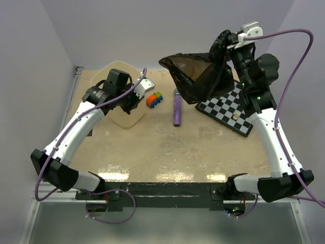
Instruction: Put the trash bags into the trash bin
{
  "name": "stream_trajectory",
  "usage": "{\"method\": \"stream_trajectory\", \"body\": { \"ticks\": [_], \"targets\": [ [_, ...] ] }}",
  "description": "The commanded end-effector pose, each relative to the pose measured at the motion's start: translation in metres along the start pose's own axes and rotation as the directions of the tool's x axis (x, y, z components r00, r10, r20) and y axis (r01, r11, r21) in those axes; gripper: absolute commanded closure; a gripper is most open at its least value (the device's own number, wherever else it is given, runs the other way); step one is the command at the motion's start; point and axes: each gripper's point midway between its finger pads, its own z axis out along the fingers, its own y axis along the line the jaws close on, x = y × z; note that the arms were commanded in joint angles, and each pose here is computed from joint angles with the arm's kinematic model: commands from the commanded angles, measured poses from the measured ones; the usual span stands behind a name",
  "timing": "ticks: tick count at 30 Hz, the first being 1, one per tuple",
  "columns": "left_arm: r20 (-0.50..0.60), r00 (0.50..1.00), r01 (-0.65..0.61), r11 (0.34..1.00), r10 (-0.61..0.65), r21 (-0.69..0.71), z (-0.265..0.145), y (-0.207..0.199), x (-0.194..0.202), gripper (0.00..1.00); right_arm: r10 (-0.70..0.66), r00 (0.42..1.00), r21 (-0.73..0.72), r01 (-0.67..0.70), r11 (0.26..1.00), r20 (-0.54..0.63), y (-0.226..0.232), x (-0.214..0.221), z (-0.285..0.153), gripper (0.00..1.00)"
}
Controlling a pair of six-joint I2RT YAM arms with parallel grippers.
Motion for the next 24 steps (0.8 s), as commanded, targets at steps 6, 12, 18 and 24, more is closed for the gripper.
{"method": "stream_trajectory", "body": {
  "ticks": [6, 12, 18, 24],
  "targets": [
    [0.144, 0.972, -0.218, 0.936, 0.184, 0.276, -0.075, -0.079, 0.028, 1.00, 0.025, 0.994, -0.131, -0.010, 0.991, 0.111, 0.019, -0.045, -0.021, 1.00],
    [0.220, 0.942, -0.313, 0.903, 0.255, 0.294, -0.075, -0.089, 0.027, 1.00, 0.115, 0.975, -0.228, -0.071, 0.971, 0.188, 0.034, -0.079, -0.023, 1.00],
    [0.284, 0.944, -0.163, 0.985, 0.171, -0.052, -0.065, -0.014, -0.037, 0.39, 0.105, 0.972, -0.201, -0.062, 0.978, 0.210, 0.027, -0.090, -0.022, 1.00],
    [0.247, 0.954, -0.108, 0.963, 0.170, -0.248, -0.048, 0.036, -0.058, 0.31, 0.108, 0.975, -0.171, -0.075, 0.982, 0.196, 0.023, -0.082, -0.025, 1.00]
  ]
}}
